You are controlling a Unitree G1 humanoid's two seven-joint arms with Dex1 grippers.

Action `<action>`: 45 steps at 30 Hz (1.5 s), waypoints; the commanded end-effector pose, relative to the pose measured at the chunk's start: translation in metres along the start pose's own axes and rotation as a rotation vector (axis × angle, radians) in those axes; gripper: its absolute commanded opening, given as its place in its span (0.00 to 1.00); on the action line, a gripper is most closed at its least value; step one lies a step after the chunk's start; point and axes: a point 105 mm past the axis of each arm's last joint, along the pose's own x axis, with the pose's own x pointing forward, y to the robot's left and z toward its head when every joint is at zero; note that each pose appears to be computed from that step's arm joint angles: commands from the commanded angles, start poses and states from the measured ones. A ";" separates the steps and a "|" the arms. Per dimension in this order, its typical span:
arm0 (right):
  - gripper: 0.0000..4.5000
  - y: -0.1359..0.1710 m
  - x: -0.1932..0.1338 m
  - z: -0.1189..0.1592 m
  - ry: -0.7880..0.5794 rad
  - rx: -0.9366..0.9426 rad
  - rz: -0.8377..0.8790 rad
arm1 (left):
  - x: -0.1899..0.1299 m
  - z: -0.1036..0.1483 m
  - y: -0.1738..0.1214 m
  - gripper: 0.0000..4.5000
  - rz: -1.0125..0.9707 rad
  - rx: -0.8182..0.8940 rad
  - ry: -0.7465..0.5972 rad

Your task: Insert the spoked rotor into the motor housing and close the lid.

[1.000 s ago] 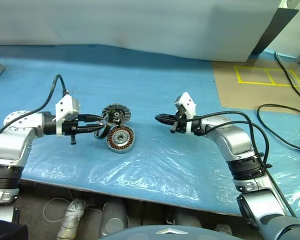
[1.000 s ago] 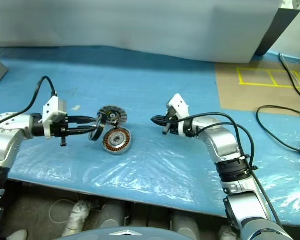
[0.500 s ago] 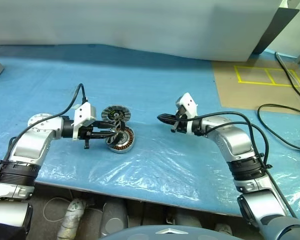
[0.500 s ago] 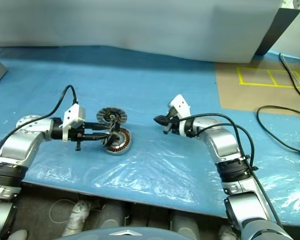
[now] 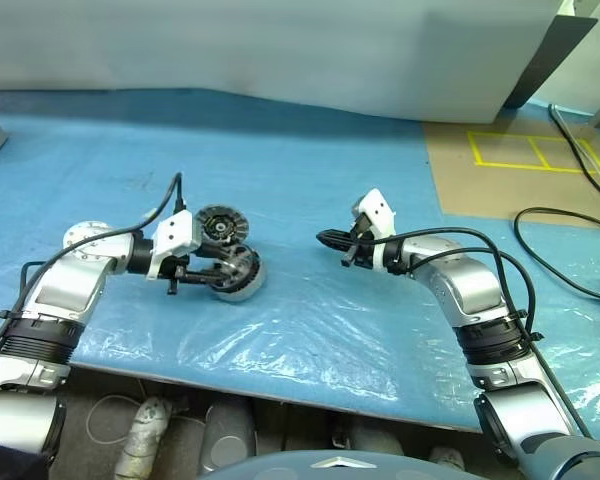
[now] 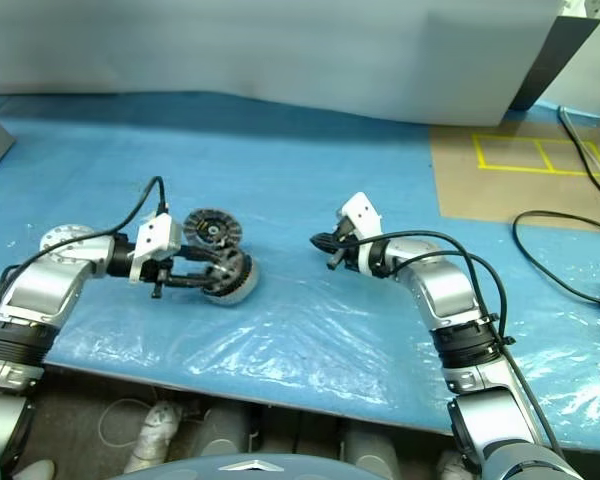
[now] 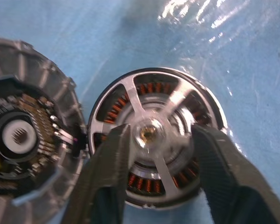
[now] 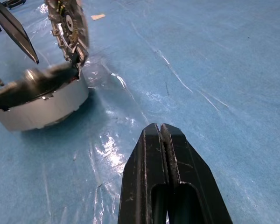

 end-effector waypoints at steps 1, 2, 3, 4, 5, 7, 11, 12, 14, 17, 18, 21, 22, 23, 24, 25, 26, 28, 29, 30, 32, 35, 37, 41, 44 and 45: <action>0.00 0.000 0.000 0.010 -0.034 -0.028 -0.005 | -0.003 0.010 0.008 0.73 0.047 0.056 0.004; 0.00 0.000 0.000 0.009 -0.033 -0.026 -0.006 | -0.004 0.014 0.007 0.73 0.041 0.053 -0.014; 0.00 0.000 0.000 0.009 -0.033 -0.024 -0.007 | -0.005 0.017 0.007 0.73 0.042 0.050 -0.029; 0.00 0.000 -0.001 0.008 -0.032 -0.023 -0.007 | -0.006 0.021 0.010 0.73 0.056 0.048 -0.046; 0.00 0.000 0.000 0.008 -0.032 -0.021 -0.007 | -0.008 0.024 0.011 0.73 0.065 0.043 -0.062; 0.00 0.002 0.000 0.009 -0.037 -0.019 -0.002 | -0.012 0.032 0.013 0.73 0.080 0.027 -0.110; 0.00 0.016 -0.002 0.016 -0.069 -0.020 0.077 | -0.022 0.036 0.011 0.73 0.098 -0.046 -0.170; 0.00 0.021 -0.001 0.020 -0.082 -0.017 0.109 | -0.026 0.029 0.011 0.73 0.110 -0.067 -0.155; 0.00 0.035 0.002 0.024 -0.091 -0.024 0.194 | -0.035 0.018 0.017 0.73 0.177 -0.122 -0.146; 0.00 0.055 0.012 0.024 -0.078 -0.036 0.311 | -0.048 0.009 0.033 0.73 0.285 -0.184 -0.159; 0.00 0.061 0.019 0.023 -0.068 -0.043 0.339 | -0.052 0.007 0.036 0.73 0.303 -0.201 -0.164; 0.00 0.075 0.035 0.026 -0.062 -0.034 0.406 | -0.061 0.003 0.037 0.73 0.318 -0.248 -0.179; 0.00 0.078 0.042 0.027 -0.059 -0.029 0.421 | -0.064 0.001 0.036 0.73 0.319 -0.253 -0.174; 0.00 0.081 0.047 0.027 -0.053 -0.027 0.432 | -0.067 -0.001 0.034 0.73 0.316 -0.259 -0.171; 0.00 0.083 0.053 0.028 -0.052 -0.027 0.442 | -0.069 -0.002 0.033 0.73 0.318 -0.271 -0.177; 0.00 0.086 0.058 0.028 -0.053 -0.029 0.451 | -0.071 -0.002 0.033 0.73 0.324 -0.281 -0.182; 0.00 0.089 0.062 0.030 -0.059 -0.036 0.463 | -0.073 -0.002 0.032 0.73 0.329 -0.288 -0.189; 0.00 0.095 0.067 0.037 -0.080 -0.031 0.490 | -0.075 -0.002 0.032 0.73 0.341 -0.296 -0.197; 0.00 0.098 0.070 0.038 -0.080 -0.033 0.501 | -0.075 -0.004 0.033 0.73 0.353 -0.294 -0.194; 0.00 0.099 0.072 0.037 -0.075 -0.034 0.504 | -0.075 -0.006 0.037 0.73 0.377 -0.293 -0.196; 0.00 0.100 0.078 0.031 -0.047 -0.037 0.501 | -0.074 -0.007 0.044 0.73 0.412 -0.313 -0.219; 0.00 0.099 0.086 0.015 0.006 -0.011 0.494 | -0.067 -0.003 0.055 0.73 0.443 -0.340 -0.265; 0.00 0.096 0.093 -0.008 0.084 -0.028 0.470 | -0.061 0.001 0.065 0.73 0.454 -0.393 -0.316; 0.00 0.088 0.093 -0.035 0.166 -0.083 0.431 | -0.044 0.005 0.078 0.73 0.444 -0.412 -0.341; 0.00 0.082 0.083 -0.021 0.113 -0.047 0.442 | -0.037 0.010 0.088 0.73 0.443 -0.405 -0.358; 0.00 0.081 0.078 -0.014 0.083 -0.031 0.453 | -0.033 0.012 0.091 0.73 0.438 -0.407 -0.367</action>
